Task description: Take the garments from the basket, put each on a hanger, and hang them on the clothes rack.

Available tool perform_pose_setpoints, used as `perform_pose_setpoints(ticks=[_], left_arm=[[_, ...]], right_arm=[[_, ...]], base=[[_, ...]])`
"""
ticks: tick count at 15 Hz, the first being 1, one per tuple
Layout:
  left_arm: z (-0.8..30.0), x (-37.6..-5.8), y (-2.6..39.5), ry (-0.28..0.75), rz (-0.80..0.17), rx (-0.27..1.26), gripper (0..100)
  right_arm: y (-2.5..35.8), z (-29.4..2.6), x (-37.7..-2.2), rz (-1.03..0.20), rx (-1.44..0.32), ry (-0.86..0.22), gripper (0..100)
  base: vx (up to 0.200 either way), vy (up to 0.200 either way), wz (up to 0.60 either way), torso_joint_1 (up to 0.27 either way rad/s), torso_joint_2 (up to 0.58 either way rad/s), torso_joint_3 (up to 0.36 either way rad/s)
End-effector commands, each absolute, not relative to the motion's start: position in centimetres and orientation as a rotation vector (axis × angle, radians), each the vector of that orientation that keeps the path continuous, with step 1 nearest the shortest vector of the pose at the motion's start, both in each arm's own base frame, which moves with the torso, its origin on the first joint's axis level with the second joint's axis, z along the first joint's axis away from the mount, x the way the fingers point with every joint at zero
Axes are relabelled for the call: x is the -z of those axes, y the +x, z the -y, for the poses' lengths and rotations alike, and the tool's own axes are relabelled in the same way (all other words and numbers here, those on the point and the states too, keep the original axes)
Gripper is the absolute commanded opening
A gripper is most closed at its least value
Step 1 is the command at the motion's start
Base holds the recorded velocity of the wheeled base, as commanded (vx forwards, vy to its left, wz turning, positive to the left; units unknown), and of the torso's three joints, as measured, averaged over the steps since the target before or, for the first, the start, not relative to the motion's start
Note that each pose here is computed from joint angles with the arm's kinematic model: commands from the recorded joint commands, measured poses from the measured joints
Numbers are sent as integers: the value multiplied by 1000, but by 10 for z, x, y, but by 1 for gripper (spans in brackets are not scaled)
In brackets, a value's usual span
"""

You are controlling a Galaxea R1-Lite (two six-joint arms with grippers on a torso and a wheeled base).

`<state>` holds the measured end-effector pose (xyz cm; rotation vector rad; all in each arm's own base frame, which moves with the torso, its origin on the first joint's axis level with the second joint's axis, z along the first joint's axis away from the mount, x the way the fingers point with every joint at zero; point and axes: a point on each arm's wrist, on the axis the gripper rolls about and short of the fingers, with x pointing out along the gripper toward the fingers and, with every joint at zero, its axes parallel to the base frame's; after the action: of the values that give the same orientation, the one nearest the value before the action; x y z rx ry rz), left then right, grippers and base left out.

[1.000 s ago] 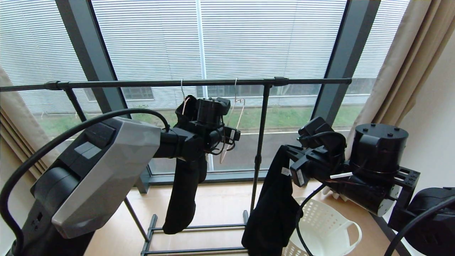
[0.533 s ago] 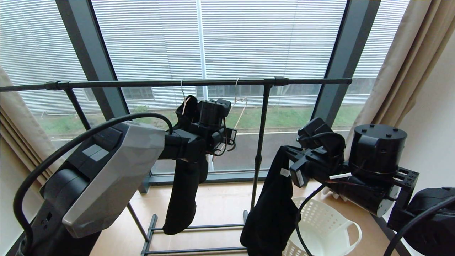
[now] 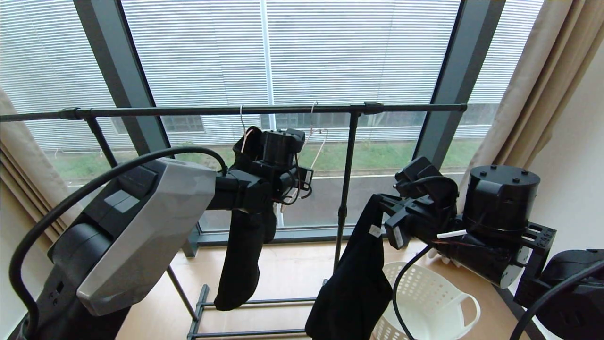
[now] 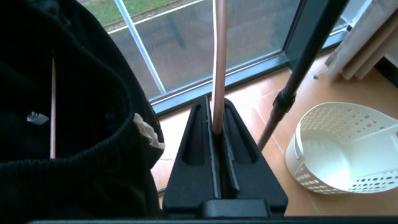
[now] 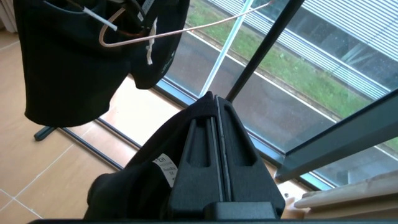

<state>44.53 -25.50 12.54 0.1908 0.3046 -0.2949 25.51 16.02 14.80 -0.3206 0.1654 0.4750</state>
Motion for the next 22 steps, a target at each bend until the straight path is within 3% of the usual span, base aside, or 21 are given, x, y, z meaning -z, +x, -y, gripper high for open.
perform_pose_setpoints(ticks=[1,4,8,11,13,19,22], left_arm=[[253,-138,442,182,-282,295,0],[252,-155,438,168,-249,303,0],[245,-158,423,184,-287,305,0],[229,-164,393,194,-329,312,0],[223,-167,377,167,-282,319,0],[193,-160,315,162,-282,367,0],[177,-158,255,159,-248,424,0]], right_arm=[[255,-161,-147,-168,-477,-322,0],[256,-161,-146,-171,-477,-323,0],[257,-162,-144,-177,-478,-325,0],[257,-162,-143,-179,-478,-326,0],[259,-163,-138,-195,-480,-332,0],[260,-163,-135,-206,-479,-335,0],[264,-156,-137,-198,-453,-346,0]], base=[[0,0,0,0,0,0],[0,0,0,0,0,0],[0,0,0,0,0,0],[0,0,0,0,0,0],[0,0,0,0,0,0],[0,0,0,0,0,0],[0,0,0,0,0,0]])
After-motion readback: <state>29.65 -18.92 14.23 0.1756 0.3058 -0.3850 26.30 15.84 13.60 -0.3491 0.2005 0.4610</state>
